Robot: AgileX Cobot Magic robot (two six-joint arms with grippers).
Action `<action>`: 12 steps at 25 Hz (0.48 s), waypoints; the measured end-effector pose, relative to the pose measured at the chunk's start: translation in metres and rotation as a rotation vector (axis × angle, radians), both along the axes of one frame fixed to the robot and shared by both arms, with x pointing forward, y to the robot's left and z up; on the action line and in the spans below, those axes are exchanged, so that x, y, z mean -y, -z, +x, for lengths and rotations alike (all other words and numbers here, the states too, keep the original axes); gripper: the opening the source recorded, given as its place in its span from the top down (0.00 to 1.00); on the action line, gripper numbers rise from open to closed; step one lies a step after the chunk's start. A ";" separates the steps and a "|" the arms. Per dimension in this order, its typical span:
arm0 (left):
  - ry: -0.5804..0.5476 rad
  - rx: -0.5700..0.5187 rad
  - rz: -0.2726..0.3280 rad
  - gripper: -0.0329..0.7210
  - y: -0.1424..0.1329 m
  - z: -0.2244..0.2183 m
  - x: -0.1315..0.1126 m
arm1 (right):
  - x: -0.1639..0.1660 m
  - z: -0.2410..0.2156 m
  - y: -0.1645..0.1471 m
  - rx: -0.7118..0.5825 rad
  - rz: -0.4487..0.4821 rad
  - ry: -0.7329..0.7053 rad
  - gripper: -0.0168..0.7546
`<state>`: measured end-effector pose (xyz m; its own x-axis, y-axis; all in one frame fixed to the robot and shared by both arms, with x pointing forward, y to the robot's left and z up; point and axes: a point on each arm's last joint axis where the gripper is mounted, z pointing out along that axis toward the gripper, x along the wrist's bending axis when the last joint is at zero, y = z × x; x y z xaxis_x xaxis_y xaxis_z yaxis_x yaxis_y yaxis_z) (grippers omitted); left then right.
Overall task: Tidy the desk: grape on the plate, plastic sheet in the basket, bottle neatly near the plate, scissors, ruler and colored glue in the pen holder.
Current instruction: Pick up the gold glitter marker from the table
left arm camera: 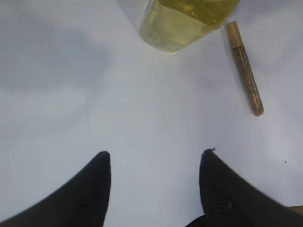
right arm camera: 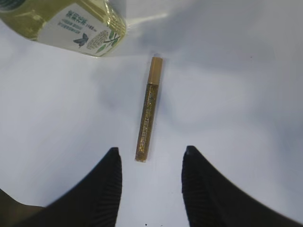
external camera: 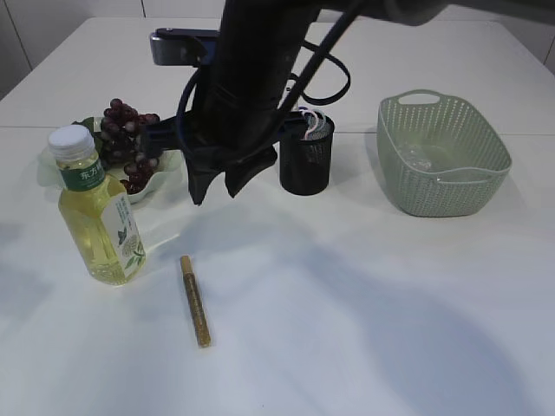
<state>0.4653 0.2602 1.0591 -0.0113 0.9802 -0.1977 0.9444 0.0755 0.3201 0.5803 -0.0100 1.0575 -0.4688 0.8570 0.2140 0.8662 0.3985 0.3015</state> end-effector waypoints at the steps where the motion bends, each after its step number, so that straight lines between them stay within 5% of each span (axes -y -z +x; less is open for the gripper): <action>1: 0.000 0.000 0.000 0.38 0.000 0.000 0.000 | -0.005 0.002 0.002 -0.004 -0.009 -0.005 0.53; 12: 0.000 0.000 0.000 0.38 0.000 0.000 0.000 | -0.049 0.011 0.049 -0.044 -0.063 -0.017 0.53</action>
